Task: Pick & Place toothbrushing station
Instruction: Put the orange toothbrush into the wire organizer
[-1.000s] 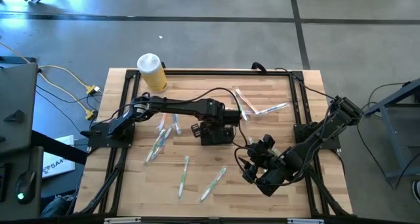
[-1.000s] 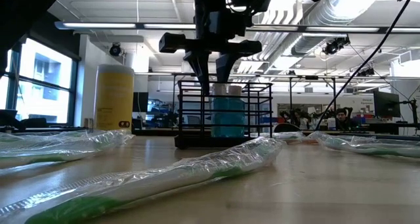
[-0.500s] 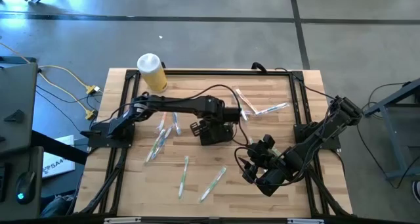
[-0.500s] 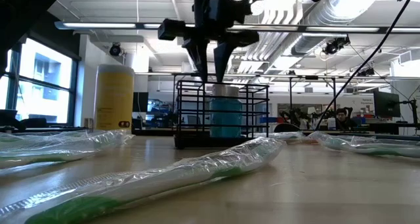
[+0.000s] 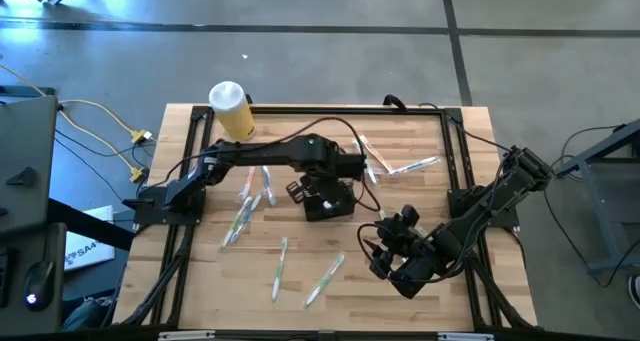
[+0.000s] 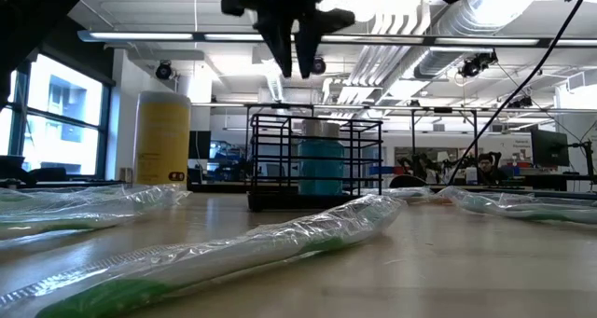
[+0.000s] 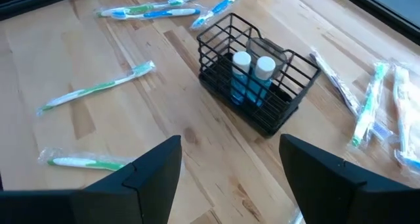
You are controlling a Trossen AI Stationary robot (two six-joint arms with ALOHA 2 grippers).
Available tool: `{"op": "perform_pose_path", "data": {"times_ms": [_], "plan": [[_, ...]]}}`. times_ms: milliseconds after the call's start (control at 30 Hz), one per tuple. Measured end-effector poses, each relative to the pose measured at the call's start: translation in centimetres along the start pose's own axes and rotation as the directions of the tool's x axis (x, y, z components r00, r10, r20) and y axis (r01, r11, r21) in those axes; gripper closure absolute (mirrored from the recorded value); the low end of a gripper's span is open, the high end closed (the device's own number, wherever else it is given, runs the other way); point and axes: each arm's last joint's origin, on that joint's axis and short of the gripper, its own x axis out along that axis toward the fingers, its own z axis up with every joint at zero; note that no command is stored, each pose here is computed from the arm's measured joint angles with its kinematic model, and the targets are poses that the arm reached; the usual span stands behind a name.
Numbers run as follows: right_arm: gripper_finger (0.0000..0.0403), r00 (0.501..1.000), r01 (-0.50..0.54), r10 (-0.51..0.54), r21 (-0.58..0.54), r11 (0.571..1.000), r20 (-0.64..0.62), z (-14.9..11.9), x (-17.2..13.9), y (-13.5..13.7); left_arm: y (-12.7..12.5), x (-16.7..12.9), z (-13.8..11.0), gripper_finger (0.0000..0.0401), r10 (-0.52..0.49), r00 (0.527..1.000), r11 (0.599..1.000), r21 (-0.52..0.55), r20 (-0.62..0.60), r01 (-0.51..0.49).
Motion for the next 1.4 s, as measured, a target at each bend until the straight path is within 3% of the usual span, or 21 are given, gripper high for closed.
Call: {"op": "perform_pose_path", "data": {"times_ms": [167,300,500,633,933,1067,1233,1400], "plan": [[0.0153,0.999,0.002,-0.002,0.005,1.000,-0.032,-0.4,-0.3,-0.1,-0.3,-2.8,-2.2,0.0274,-0.017,0.993,0.982,-0.185,0.115,0.038],[0.0153,0.997,-0.022,0.020,-0.022,1.000,-0.073,-1.0,-0.1,0.4,0.6,-4.3,-5.0,0.0274,-0.068,0.960,0.924,-0.347,0.272,0.164],[0.0153,0.993,-0.031,0.025,-0.045,0.999,-0.116,-0.9,0.0,0.3,1.2,-6.3,-8.4,0.0274,-0.021,0.945,0.824,-0.530,0.327,0.201],[0.0153,0.984,-0.061,0.053,-0.045,0.997,-0.169,-1.3,-0.3,0.4,1.1,-7.2,-9.4,0.0274,0.008,0.944,0.715,-0.662,0.330,0.226],[0.0153,0.985,-0.066,0.044,-0.127,0.990,-0.165,-2.5,-1.6,0.5,-0.4,-8.8,-10.4,0.0274,0.054,0.954,0.495,-0.838,0.294,0.230],[0.0153,0.985,-0.081,0.056,-0.154,0.985,-0.165,-3.2,-2.2,0.6,-3.1,-7.4,-11.8,0.0274,-0.014,0.985,0.377,-0.911,0.174,0.166],[0.0153,0.986,-0.091,0.063,-0.182,0.979,-0.154,-3.8,-2.9,0.7,-8.2,-4.8,-13.7,0.0274,-0.135,0.988,0.253,-0.961,0.076,0.108],[0.0153,0.990,-0.082,0.058,-0.187,0.979,-0.131,-3.8,-2.9,0.7,-11.7,-2.4,-15.2,0.0274,-0.035,0.995,0.146,-0.984,0.095,0.099]]}}
